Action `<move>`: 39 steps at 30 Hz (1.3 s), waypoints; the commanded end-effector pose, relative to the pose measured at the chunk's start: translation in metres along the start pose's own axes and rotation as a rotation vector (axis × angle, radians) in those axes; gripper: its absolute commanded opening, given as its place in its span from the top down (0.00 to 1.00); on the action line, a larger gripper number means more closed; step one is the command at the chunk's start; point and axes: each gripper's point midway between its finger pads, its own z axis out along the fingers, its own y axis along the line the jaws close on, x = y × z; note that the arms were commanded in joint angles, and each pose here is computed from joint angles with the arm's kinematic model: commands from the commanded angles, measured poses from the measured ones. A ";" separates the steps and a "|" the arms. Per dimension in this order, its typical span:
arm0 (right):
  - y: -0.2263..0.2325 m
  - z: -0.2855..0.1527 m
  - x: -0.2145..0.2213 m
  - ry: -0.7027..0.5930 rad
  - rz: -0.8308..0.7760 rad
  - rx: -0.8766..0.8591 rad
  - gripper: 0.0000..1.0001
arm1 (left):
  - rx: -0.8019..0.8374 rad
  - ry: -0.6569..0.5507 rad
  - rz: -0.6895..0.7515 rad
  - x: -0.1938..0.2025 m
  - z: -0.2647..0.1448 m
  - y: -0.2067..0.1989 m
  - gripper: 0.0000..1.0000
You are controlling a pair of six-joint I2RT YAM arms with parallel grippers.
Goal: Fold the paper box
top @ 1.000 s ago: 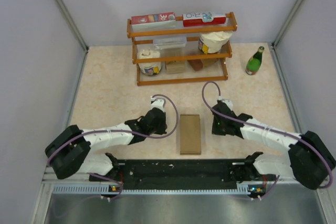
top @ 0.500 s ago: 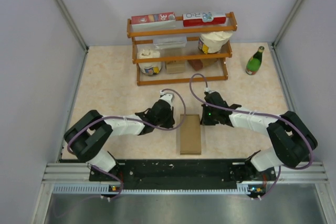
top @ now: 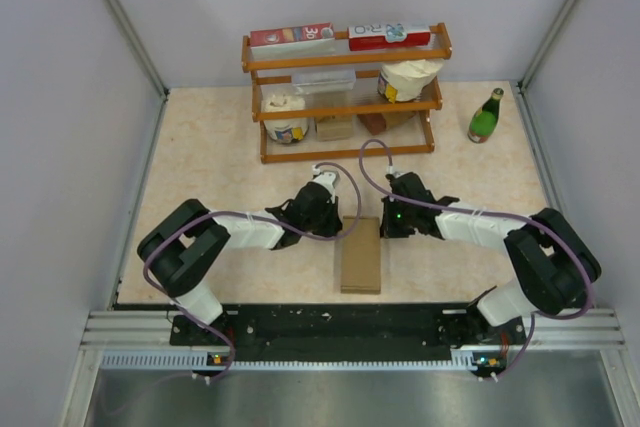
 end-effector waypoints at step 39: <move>0.018 -0.052 0.125 0.124 0.132 -0.105 1.00 | 0.050 0.064 -0.039 0.104 -0.067 -0.052 1.00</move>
